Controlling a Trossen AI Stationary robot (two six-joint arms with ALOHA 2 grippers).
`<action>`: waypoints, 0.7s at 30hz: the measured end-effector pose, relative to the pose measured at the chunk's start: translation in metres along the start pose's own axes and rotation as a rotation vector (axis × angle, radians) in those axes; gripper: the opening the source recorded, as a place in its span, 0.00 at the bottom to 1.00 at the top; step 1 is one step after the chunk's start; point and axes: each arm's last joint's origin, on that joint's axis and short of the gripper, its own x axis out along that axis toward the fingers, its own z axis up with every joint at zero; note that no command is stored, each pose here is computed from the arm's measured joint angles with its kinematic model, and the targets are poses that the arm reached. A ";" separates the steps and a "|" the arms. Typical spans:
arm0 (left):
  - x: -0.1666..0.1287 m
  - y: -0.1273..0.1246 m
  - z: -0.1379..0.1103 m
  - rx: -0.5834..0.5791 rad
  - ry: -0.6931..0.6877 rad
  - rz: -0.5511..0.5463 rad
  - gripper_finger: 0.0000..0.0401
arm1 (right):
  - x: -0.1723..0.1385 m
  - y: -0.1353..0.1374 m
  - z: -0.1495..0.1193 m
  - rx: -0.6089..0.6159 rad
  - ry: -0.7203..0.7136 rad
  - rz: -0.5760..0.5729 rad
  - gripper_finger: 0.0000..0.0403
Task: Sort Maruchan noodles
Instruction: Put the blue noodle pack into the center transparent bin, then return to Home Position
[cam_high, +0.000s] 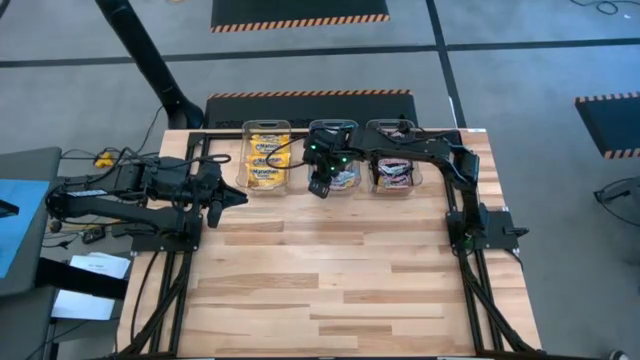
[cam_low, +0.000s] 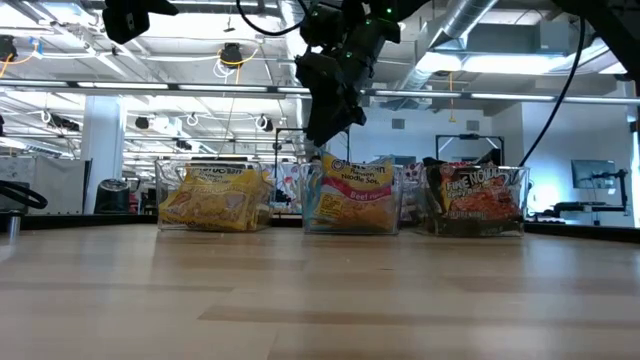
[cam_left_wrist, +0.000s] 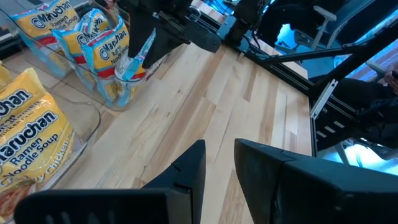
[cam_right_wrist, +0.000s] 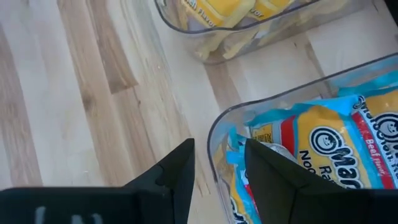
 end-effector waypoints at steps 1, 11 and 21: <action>0.000 0.000 0.000 0.000 0.000 0.000 0.18 | 0.000 0.000 0.000 0.002 0.000 0.000 0.40; -0.005 0.002 0.001 0.056 -0.044 0.033 0.18 | -0.047 0.010 0.012 0.000 -0.087 0.110 0.34; -0.040 0.009 0.000 0.123 -0.163 0.032 0.18 | -0.121 0.034 0.017 -0.075 -0.299 0.189 0.31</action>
